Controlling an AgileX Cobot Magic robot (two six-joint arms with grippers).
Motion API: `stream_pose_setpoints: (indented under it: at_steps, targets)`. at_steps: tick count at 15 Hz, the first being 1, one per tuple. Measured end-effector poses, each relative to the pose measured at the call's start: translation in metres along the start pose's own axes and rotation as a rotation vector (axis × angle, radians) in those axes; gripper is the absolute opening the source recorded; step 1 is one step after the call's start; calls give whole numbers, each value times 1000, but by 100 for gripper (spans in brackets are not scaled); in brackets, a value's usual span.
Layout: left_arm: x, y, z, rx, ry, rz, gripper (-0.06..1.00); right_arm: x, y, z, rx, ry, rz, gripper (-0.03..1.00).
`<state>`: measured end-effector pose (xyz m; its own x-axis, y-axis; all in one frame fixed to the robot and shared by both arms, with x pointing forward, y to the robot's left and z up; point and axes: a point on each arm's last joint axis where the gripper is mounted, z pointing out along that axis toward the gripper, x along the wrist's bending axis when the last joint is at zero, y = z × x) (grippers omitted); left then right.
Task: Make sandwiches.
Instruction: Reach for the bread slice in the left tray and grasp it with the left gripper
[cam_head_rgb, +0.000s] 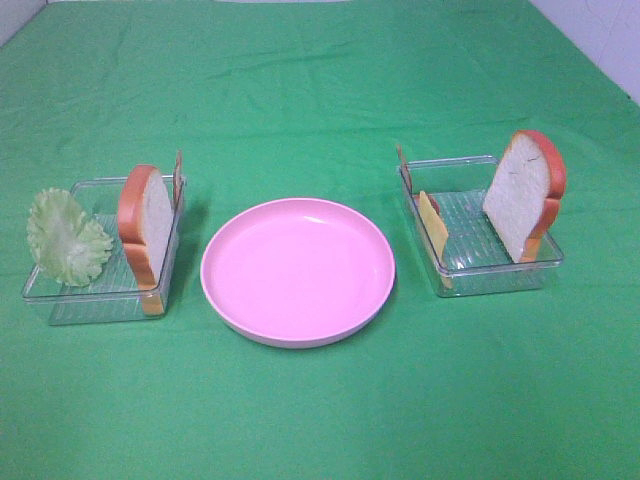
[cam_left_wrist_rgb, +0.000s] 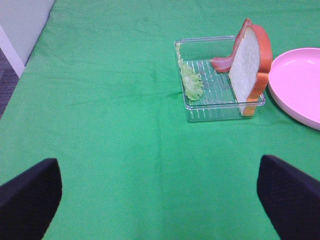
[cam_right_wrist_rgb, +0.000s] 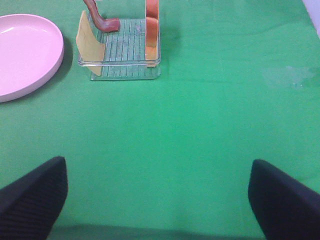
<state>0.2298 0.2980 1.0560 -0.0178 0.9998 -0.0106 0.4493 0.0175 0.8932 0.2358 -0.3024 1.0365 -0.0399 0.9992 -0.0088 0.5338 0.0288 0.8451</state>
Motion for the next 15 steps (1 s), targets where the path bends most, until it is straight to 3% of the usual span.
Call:
stream_pose_setpoints:
  at_steps: [14, 15]
  targets:
    - [0, 1, 1, 8, -2, 11, 99, 0, 0, 0, 0, 0, 0, 94]
    - [0, 14, 6, 16, -2, 20, 99, 0, 0, 0, 0, 0, 0, 94]
